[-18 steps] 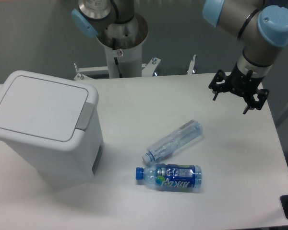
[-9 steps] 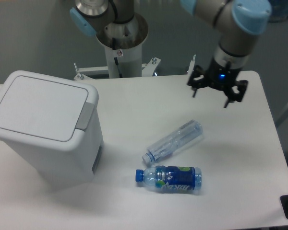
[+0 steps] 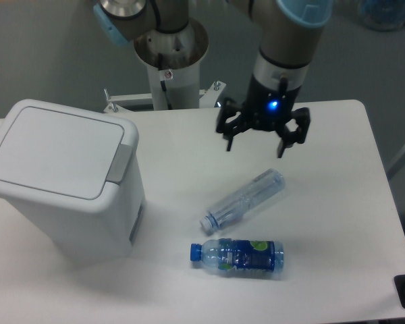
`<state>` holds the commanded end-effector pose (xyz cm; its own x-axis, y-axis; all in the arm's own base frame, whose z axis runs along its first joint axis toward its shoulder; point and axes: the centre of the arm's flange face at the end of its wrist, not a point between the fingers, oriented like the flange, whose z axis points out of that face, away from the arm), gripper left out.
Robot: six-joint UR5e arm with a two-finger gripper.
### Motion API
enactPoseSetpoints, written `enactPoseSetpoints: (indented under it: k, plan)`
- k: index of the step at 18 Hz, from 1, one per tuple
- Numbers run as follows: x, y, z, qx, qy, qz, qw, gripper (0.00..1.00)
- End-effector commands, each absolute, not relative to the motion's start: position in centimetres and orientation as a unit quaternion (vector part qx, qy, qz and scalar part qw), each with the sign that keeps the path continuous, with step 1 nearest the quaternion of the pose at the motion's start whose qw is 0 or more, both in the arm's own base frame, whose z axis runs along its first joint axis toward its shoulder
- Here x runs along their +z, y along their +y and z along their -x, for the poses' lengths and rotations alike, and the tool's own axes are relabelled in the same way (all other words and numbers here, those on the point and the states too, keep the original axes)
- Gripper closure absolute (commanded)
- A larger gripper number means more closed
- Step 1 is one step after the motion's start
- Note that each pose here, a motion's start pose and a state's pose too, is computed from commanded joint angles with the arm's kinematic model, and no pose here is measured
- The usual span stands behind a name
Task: Open the trash can
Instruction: 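Move the gripper across the table toward the trash can lid edge, then hook the gripper finger under the lid rim and lift it upward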
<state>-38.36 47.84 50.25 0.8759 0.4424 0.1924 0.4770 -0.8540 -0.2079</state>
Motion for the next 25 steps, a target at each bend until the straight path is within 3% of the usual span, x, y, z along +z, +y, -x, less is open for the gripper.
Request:
enactPoseSetpoints:
  k: [7, 16, 25]
  plan:
    - [51.8, 52.4, 32.7, -0.117, -0.253, 0.948, 0.154, 0.00]
    - [48.5, 53.4, 29.2, -0.133, -0.227, 0.957, 0.123, 0.00]
    - [48.4, 53.5, 28.9, -0.132, -0.225, 0.958, 0.122, 0.00]
